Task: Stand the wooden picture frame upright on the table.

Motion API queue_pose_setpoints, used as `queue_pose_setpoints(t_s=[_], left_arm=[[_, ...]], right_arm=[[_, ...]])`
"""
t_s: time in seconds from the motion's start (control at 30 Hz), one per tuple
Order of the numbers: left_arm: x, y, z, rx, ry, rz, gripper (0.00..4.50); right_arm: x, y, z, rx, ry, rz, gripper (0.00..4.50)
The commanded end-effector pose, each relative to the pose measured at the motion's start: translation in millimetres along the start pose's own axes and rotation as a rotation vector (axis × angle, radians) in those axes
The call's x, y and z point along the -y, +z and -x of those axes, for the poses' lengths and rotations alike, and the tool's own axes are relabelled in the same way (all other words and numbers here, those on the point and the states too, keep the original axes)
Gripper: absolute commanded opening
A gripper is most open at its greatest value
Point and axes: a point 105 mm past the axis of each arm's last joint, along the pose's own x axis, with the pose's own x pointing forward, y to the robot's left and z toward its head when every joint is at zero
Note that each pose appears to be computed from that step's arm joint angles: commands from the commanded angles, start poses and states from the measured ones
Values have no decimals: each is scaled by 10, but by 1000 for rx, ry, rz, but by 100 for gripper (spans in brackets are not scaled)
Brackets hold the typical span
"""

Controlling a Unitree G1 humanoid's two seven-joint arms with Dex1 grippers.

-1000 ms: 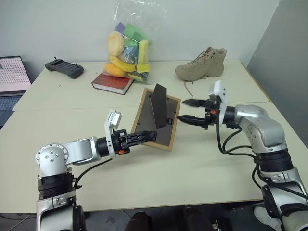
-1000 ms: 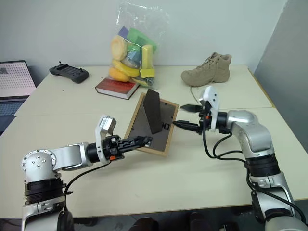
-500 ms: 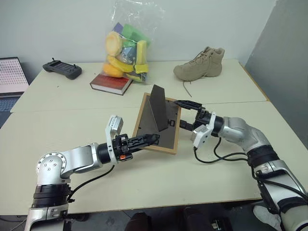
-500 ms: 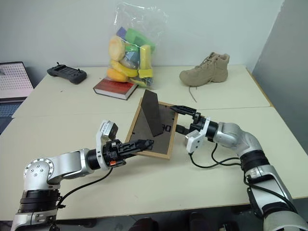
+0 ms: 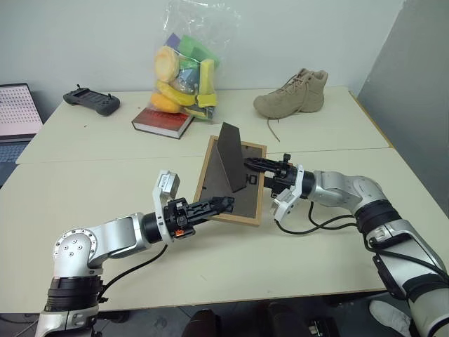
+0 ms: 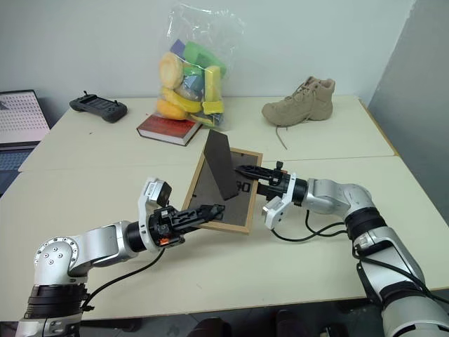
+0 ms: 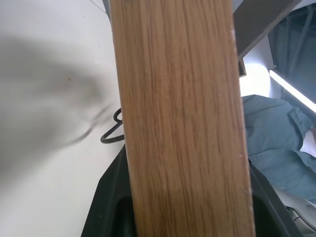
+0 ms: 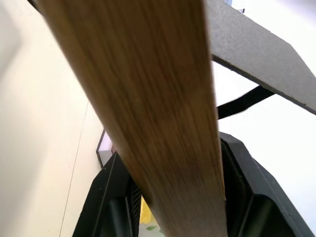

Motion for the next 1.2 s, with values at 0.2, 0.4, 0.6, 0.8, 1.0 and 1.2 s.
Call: queue_pose_setpoints(t_s=[0.2,0.4,0.6,0.8,1.0,1.2], left_arm=[[304,440,276,110,92,-222,348],[536,456,395,95,330,-543,450],[268,338,294,94,602,-880,450],[-44,242,279,126,737,-1087,450],[-214,138,271,183,739,-1064,450],[-251,126,287,175,725,-1071,450]], right_arm=[[255,-248,59,-86,-90,-159,131],[52,-451,-62,-169,12,-894,131],[70,-429,-249,-55,51,-1607,131],[-223,-490,-283,-139,54,-1837,131],[-482,-440,-279,-182,47,-1863,131],[-596,-396,-204,-201,55,-1816,263]])
